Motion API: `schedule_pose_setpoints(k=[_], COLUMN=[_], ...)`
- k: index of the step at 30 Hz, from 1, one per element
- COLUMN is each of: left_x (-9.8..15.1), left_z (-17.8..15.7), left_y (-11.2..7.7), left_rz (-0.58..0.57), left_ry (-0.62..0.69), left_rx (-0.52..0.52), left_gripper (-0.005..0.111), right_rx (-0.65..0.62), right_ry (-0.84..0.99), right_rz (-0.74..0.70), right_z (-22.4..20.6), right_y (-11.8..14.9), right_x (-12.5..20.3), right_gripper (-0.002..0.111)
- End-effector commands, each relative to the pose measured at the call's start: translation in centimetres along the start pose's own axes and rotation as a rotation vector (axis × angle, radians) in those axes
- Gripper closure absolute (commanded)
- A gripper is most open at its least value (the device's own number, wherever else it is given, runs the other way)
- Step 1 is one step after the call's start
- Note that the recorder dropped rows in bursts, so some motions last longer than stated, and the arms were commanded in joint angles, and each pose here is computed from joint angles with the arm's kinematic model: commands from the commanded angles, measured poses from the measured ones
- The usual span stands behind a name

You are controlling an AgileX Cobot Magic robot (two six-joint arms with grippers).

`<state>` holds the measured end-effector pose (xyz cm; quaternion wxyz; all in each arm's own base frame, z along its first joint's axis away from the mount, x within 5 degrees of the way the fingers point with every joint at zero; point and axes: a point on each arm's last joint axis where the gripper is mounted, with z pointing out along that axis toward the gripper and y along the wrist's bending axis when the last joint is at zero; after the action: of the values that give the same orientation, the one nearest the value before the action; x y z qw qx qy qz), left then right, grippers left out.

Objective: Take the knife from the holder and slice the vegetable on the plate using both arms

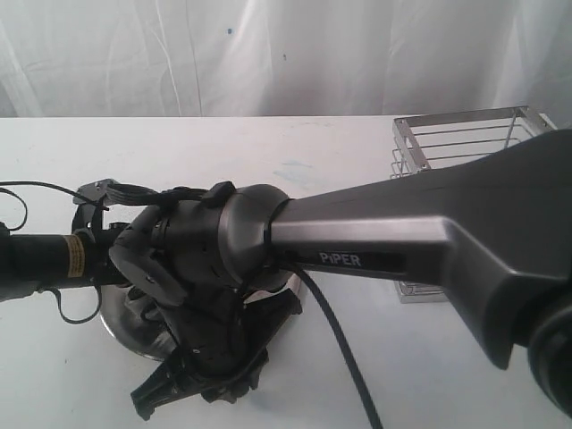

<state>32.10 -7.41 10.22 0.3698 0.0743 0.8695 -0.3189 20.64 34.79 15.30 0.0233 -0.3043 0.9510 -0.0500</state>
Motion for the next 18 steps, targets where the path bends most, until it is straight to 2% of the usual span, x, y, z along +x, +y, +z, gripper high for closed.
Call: schedule_pose_setpoints(k=[1,10,18], left_x=[1.3,-2.5,-3.4], left_z=[0.3,-2.6,-4.4], left_y=[-0.6,-3.4,-4.3], left_rz=[0.030,0.141,0.199], left_ry=[0.084,-0.047,-0.020], left_rx=[0.025,0.049,-0.014], left_gripper=[0.107,0.107,0.107], right_rx=[-0.097,-0.141,-0.172], right_ry=[0.041,0.064,0.083], right_rz=[-0.092,-0.088,-0.070], right_z=[-0.1,-0.2,-0.1], right_y=[1.0,1.4,1.7], right_x=[0.6,0.8,0.9], right_gripper=[0.108,0.108,0.108])
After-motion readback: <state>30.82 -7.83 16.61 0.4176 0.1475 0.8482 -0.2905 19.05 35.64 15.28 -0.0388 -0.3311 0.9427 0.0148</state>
